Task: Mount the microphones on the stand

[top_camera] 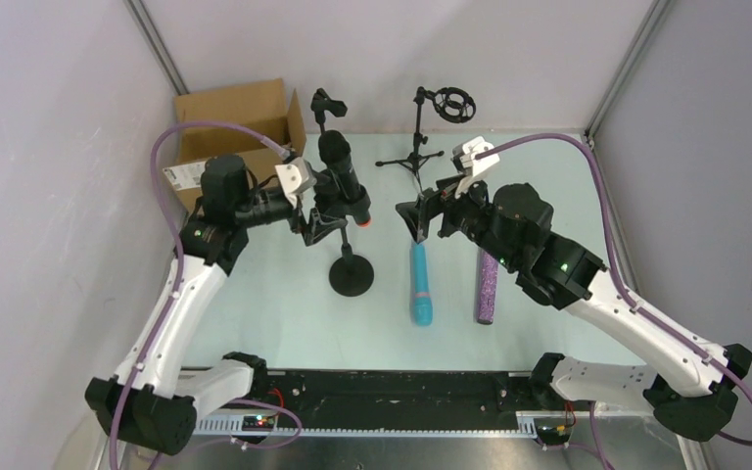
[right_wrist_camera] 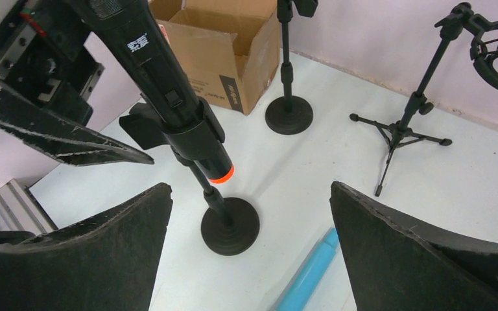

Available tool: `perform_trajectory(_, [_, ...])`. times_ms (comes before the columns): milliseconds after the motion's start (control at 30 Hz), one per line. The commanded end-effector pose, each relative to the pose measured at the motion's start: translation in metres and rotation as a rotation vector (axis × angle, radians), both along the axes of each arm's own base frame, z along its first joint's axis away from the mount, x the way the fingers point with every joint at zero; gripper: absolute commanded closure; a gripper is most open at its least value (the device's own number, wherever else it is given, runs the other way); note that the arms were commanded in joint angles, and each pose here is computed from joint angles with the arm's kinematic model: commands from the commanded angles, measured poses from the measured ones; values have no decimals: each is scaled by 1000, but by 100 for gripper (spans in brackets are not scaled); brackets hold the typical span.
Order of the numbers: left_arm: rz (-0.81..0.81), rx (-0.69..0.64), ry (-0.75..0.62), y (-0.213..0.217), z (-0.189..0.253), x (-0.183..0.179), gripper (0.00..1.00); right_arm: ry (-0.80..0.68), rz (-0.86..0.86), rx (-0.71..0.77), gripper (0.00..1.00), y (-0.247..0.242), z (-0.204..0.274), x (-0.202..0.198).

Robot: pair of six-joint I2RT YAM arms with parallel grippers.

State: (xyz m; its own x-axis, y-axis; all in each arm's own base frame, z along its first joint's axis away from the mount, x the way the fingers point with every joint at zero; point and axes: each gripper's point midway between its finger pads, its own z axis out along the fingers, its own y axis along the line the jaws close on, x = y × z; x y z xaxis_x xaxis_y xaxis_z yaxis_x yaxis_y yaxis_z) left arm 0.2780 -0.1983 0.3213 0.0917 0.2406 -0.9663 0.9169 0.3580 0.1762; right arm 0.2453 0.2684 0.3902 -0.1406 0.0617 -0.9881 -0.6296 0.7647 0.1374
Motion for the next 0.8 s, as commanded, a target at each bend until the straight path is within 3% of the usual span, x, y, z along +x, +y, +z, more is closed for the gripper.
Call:
perform_trajectory(0, [122, 36, -115, 18, 12, 5, 0, -23, -2, 52, 4, -1, 14, 0])
perform_trajectory(167, [281, 11, -140, 42, 17, 3, 0, -25, -9, 50, 4, -4, 14, 3])
perform_trajectory(467, [254, -35, 42, 43, -53, -27, 0, -34, -14, 61, 5, -15, 18, -1])
perform_trajectory(767, [251, -203, 143, 24, -49, 8, 0, -43, -12, 76, 7, -22, 22, -5])
